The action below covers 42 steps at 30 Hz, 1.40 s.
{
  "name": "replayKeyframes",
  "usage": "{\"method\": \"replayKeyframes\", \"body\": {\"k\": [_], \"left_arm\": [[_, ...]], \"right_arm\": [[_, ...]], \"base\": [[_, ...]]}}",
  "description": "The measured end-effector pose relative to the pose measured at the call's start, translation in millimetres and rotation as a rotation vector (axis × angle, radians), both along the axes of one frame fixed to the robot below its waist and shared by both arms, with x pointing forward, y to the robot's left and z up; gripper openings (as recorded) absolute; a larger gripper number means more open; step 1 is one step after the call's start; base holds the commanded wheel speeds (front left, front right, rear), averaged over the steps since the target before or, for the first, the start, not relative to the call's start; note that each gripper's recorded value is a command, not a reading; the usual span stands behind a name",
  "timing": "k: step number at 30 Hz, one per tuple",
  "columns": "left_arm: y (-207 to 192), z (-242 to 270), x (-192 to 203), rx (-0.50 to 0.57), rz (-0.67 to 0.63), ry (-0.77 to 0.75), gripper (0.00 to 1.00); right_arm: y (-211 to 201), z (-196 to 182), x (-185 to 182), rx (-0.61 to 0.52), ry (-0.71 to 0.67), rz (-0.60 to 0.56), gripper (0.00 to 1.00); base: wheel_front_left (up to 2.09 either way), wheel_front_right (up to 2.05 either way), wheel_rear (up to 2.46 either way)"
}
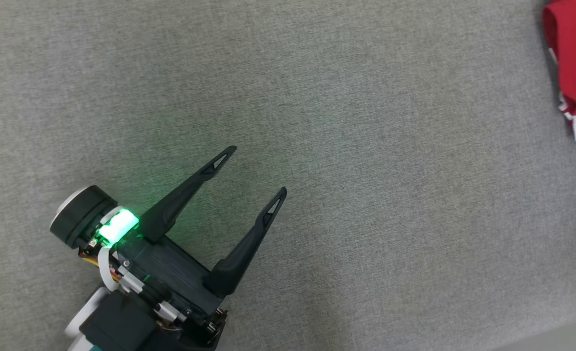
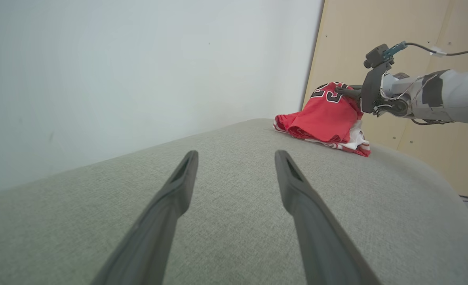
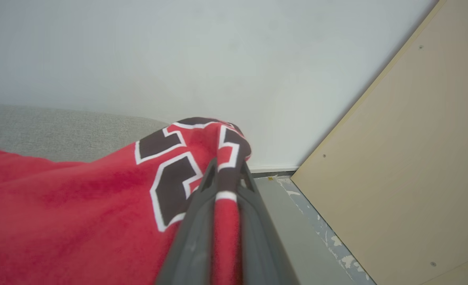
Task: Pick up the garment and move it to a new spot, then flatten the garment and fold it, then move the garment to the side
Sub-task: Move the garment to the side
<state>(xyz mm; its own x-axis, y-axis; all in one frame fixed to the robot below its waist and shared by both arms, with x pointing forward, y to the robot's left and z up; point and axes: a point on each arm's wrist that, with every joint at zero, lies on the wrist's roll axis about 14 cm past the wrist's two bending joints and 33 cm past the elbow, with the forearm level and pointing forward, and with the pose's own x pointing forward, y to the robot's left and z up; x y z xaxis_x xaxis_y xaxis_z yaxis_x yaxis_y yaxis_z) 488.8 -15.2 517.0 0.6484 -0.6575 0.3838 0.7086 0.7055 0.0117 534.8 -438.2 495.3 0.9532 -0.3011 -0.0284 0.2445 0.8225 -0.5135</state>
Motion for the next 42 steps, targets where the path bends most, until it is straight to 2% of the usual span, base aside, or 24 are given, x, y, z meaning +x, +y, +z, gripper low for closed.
{"method": "replayKeyframes", "body": {"k": [5,6,7,8,13,16,18,23,34,38,42], "left_arm": [[3,3,-1,-0.007,0.007,-0.002,1.00],[2,2,-2,-0.005,0.006,0.002,1.00],[2,2,-3,-0.006,0.006,0.004,1.00],[2,4,-3,-0.007,0.005,0.002,1.00],[6,11,-4,0.000,0.031,-0.010,1.00],[11,14,-4,-0.006,0.060,0.004,1.00],[16,16,-5,-0.024,0.093,0.030,1.00],[32,13,-7,-0.022,0.187,0.102,1.00],[102,18,-32,-0.047,0.482,0.214,1.00],[134,18,-53,-0.042,0.591,0.241,1.00],[151,27,-71,-0.044,0.639,0.230,1.00]], "right_arm": [[-10,-7,-3,-0.012,0.034,-0.030,0.00],[-10,-10,-2,-0.004,0.039,-0.035,0.07],[-9,-12,-1,0.003,0.039,-0.037,0.46],[-8,-13,0,0.003,0.042,-0.037,1.00],[-2,9,6,-0.060,-0.004,-0.021,1.00],[21,24,14,-0.075,-0.055,0.034,1.00],[52,25,21,-0.044,-0.083,0.103,1.00],[136,10,15,0.131,-0.097,0.286,1.00],[246,18,-34,0.364,-0.100,0.536,1.00],[288,22,-64,0.422,-0.089,0.632,1.00],[310,33,-87,0.445,-0.117,0.677,1.00]], "base": [[0.00,0.00,0.00],[0.00,0.00,0.00],[0.00,0.00,0.00],[0.00,0.00,0.00],[0.00,0.00,0.00],[0.00,0.00,0.00],[0.00,0.00,0.00],[0.00,0.00,0.00],[0.00,0.00,0.00],[0.00,0.00,0.00],[0.00,0.00,0.00]]}}
